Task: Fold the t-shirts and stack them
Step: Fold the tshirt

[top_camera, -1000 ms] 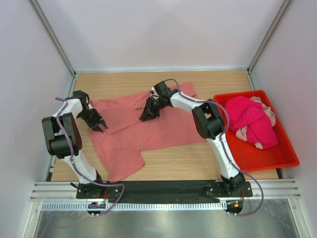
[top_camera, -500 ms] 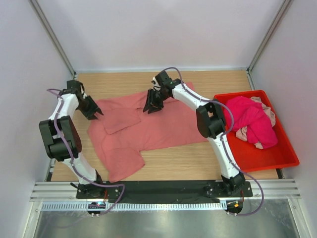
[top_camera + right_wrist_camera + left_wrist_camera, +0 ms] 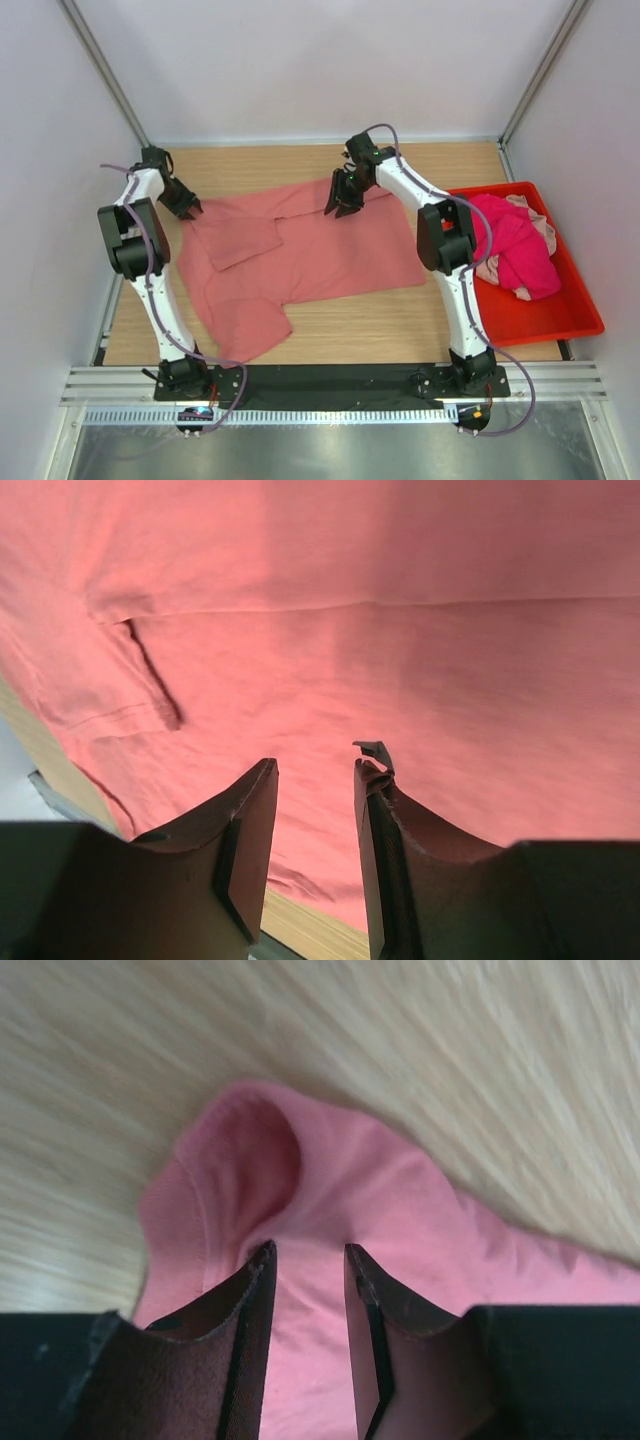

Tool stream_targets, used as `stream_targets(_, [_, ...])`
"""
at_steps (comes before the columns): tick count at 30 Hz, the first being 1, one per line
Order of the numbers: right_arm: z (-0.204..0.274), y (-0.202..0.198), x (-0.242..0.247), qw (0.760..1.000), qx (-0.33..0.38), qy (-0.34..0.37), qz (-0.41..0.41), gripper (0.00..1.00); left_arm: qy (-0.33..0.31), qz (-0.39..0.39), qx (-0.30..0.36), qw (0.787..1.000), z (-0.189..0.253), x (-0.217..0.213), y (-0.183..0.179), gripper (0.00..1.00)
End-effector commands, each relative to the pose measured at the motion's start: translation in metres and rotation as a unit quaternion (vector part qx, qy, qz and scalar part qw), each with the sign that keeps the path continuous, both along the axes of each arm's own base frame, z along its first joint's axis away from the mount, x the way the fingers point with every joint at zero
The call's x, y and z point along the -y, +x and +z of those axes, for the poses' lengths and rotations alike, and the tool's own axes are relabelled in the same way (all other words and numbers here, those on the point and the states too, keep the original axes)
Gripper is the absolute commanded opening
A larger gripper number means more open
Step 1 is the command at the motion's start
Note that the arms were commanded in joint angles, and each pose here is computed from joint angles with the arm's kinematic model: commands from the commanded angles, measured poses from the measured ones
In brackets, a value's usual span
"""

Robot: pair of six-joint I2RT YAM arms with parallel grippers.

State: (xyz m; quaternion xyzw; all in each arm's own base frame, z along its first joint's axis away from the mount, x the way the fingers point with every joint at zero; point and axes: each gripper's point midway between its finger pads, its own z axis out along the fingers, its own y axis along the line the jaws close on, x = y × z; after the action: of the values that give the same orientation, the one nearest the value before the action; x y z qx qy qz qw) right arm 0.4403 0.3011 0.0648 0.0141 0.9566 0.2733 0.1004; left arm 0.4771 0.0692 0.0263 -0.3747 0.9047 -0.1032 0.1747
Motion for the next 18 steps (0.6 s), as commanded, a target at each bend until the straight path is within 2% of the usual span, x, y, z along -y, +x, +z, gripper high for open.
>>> stream_targets(1, [0.037, 0.010, 0.028, 0.998, 0.058, -0.035, -0.006, 0.44, 0.044, 0.008, -0.059, 0.997, -0.021, -0.024, -0.009, 0.35])
stream_targets(4, [0.029, 0.020, 0.045, 0.995, 0.069, -0.074, -0.017, 0.46, 0.049, 0.003, -0.073, 0.996, -0.029, -0.030, -0.004, 0.36])
stream_targets(6, [0.023, 0.031, 0.059, 0.989, 0.083, -0.114, -0.032, 0.48, 0.050, 0.003, -0.064, 0.997, -0.026, -0.033, 0.008, 0.37])
stream_targets(11, [0.013, 0.063, 0.080, 0.977, 0.112, -0.167, -0.067, 0.55, 0.044, -0.011, -0.028, 0.999, -0.017, -0.034, 0.036, 0.41])
stream_targets(15, [0.002, 0.090, 0.099, 0.965, 0.137, -0.204, -0.096, 0.57, 0.021, -0.028, 0.017, 0.999, -0.012, -0.029, 0.062, 0.41])
stream_targets(18, [-0.015, 0.103, 0.114, 0.961, 0.137, -0.211, -0.117, 0.59, -0.020, -0.043, 0.072, 0.996, -0.008, -0.015, 0.086, 0.42])
